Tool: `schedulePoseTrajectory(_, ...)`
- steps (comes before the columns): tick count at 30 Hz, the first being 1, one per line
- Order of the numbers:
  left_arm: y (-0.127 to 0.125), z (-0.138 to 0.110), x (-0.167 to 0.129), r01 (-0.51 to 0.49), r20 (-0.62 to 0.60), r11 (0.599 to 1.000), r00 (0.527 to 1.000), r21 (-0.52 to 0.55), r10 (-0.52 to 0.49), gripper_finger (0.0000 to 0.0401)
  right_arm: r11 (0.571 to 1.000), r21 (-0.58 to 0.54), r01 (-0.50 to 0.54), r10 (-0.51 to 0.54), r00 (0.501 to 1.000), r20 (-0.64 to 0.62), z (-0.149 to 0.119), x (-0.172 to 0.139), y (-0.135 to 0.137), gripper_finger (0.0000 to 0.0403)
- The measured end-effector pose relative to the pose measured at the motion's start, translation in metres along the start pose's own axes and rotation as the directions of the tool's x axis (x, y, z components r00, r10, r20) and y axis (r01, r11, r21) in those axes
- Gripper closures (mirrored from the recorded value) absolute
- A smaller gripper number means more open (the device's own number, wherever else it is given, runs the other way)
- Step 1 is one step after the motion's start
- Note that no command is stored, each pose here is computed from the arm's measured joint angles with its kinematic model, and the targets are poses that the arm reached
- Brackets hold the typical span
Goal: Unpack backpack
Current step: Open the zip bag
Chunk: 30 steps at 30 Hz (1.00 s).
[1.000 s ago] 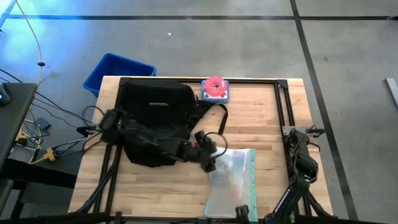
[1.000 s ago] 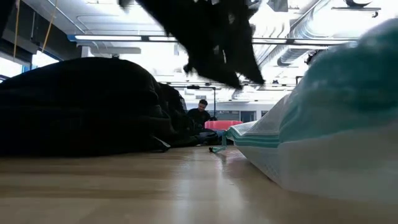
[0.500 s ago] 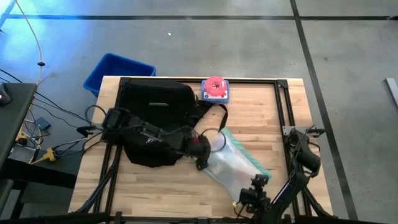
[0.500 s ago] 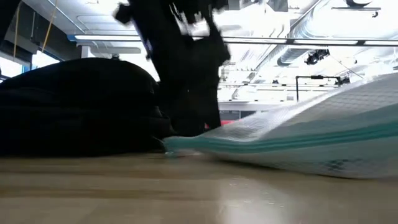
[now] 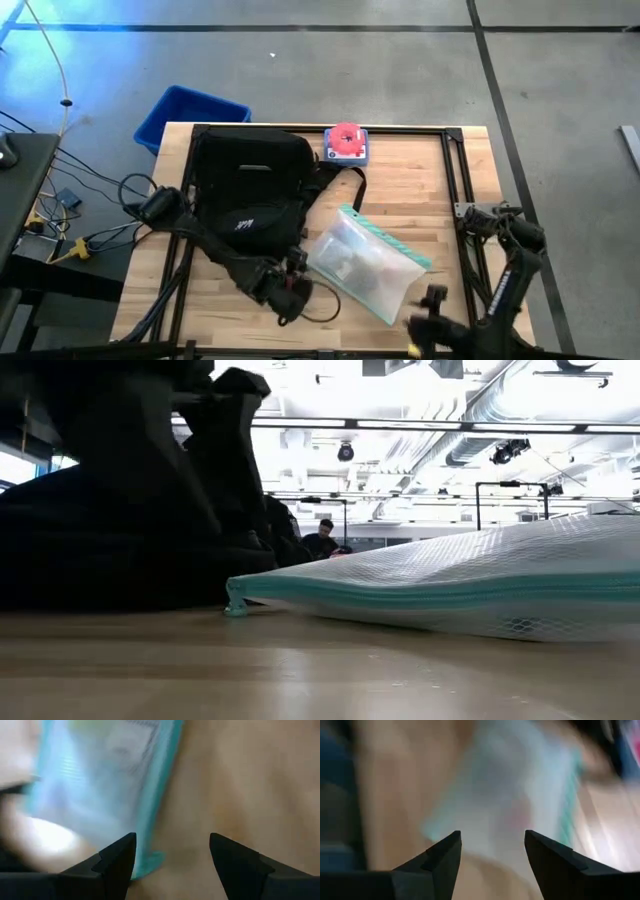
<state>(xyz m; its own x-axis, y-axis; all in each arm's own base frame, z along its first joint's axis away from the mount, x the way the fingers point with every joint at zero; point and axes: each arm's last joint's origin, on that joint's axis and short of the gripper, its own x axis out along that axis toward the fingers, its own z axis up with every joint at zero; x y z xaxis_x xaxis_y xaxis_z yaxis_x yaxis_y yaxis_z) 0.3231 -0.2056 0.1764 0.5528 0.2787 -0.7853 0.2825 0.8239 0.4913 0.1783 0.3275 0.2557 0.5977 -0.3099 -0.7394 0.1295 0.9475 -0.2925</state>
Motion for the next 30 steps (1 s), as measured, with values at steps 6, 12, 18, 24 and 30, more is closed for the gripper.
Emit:
schedulePoseTrajectory(6,-0.01,-0.008,0.026,-0.064,-0.076,0.991,0.994,0.119,0.073,0.0169,0.985,-0.145,-0.089,0.115,0.977,0.181,0.009,0.021,0.037,0.0199)
schedulePoseTrajectory(12,-0.004,-0.016,0.059,-0.159,-0.154,0.981,0.972,0.114,0.175,0.017,0.976,-0.209,-0.059,0.088,0.988,0.129,0.014,0.066,0.052,0.0198)
schedulePoseTrajectory(18,0.01,-0.018,0.071,-0.228,-0.184,0.974,0.958,-0.012,0.222,0.0226,0.973,-0.221,-0.072,0.067,0.997,-0.03,0.014,0.102,0.05,0.0198)
schedulePoseTrajectory(24,0.015,-0.019,0.078,-0.148,-0.194,0.984,0.973,-0.097,0.127,0.038,0.978,-0.208,-0.013,-0.034,0.975,-0.218,0.002,0.123,0.04,0.0197)
schedulePoseTrajectory(30,0.003,-0.006,0.064,-0.109,-0.154,0.988,0.984,-0.111,0.091,0.0392,0.955,-0.199,0.22,-0.284,0.874,-0.394,-0.019,0.134,0.022,0.0233)
